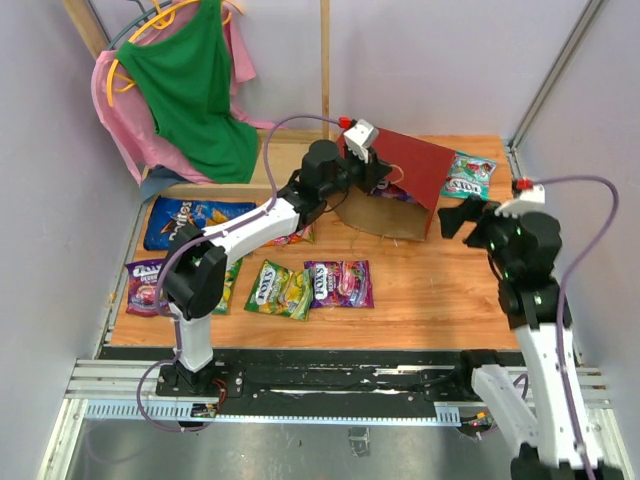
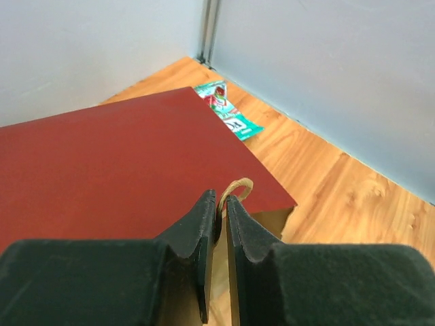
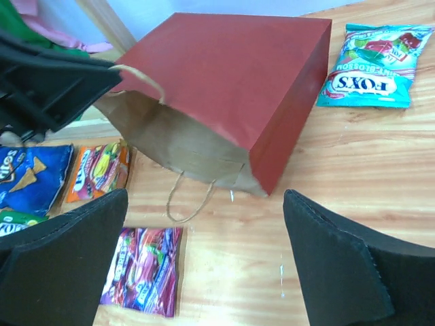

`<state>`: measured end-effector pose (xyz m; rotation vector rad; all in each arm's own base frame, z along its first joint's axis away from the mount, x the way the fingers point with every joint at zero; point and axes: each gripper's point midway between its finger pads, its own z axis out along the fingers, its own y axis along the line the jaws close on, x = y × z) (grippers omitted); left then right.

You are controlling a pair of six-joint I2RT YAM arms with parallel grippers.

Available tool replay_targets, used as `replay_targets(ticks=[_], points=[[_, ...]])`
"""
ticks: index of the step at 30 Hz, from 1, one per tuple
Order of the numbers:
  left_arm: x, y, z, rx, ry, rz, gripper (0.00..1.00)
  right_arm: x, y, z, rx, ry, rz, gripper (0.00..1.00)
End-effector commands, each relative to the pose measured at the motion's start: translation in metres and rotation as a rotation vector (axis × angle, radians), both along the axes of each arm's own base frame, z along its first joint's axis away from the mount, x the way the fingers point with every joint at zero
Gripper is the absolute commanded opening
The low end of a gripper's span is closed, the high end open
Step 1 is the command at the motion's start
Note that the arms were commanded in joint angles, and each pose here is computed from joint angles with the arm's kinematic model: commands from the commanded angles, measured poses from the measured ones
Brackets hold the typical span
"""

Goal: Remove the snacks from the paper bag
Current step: Take out the snack from the paper bag.

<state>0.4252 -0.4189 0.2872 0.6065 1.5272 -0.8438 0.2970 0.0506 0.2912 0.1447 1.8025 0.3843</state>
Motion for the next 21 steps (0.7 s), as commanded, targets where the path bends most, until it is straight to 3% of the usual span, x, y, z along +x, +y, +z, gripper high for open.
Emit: replay_targets(ticks=[1, 7, 10, 17, 21], points=[[-0.012, -0.013, 0.009, 0.009, -0.039, -0.003, 0.16, -0.064, 0.005, -0.036, -0.003, 0.088, 0.045, 0.99], [-0.036, -0.032, -0.011, 0.073, -0.030, -0.031, 0.17, -0.099, 0.028, -0.053, 0.058, 0.007, 0.180, 1.00], [-0.049, -0.043, -0.017, 0.077, -0.037, -0.058, 0.17, -0.102, 0.029, -0.061, 0.044, -0.012, 0.195, 0.95], [-0.061, -0.064, -0.020, 0.028, -0.007, -0.119, 0.17, -0.084, 0.049, -0.064, 0.085, -0.006, 0.289, 0.77], [-0.053, -0.068, -0.022, 0.048, -0.011, -0.102, 0.18, -0.070, 0.061, -0.074, 0.051, 0.001, 0.289, 0.76]])
